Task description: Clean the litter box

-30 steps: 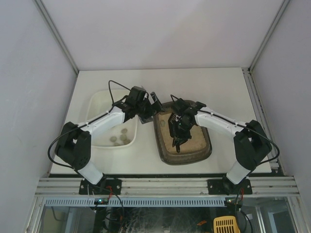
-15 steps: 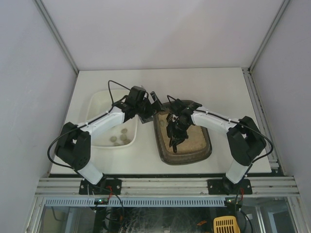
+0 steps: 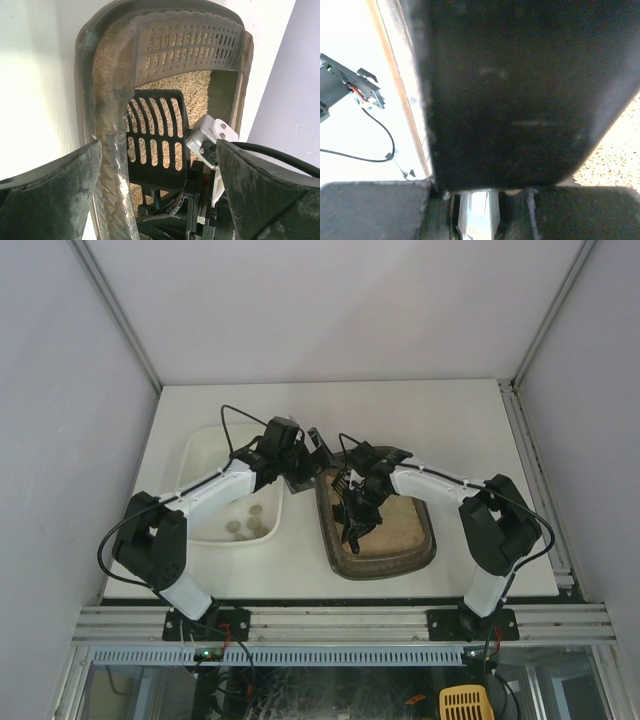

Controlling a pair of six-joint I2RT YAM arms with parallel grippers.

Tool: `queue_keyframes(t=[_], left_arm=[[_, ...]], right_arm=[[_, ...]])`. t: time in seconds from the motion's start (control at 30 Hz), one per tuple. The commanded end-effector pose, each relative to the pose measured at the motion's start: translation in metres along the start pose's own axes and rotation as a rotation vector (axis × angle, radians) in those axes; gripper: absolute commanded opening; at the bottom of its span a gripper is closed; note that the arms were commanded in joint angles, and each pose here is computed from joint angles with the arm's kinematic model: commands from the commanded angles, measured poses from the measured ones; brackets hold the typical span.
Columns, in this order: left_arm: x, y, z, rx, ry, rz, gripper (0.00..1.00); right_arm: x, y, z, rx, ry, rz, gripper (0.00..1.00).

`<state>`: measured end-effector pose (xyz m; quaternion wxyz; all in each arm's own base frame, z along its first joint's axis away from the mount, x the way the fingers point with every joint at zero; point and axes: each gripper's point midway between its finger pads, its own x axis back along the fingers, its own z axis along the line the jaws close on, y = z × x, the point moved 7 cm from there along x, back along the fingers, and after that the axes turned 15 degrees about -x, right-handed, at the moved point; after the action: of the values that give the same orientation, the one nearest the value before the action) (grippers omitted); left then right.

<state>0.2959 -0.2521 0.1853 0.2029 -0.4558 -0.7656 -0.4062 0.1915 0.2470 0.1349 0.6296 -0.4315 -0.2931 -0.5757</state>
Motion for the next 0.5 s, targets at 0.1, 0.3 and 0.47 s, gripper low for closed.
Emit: queue_keyframes(t=[0.1,0.3,0.47], left_arm=[[0.009,0.001,-0.01,-0.007,-0.064,-0.025,1.0],[0.013,0.002,-0.012,-0.014,-0.076,-0.033,1.0],[0.014,0.002,-0.013,-0.017,-0.087,-0.034,1.0]], right_arm=[[-0.018,-0.012,0.024,0.12,0.258,0.247,0.0],[-0.003,-0.008,0.032,0.128,0.391,0.269,0.0],[0.016,-0.003,0.019,0.088,0.451,0.21,0.0]])
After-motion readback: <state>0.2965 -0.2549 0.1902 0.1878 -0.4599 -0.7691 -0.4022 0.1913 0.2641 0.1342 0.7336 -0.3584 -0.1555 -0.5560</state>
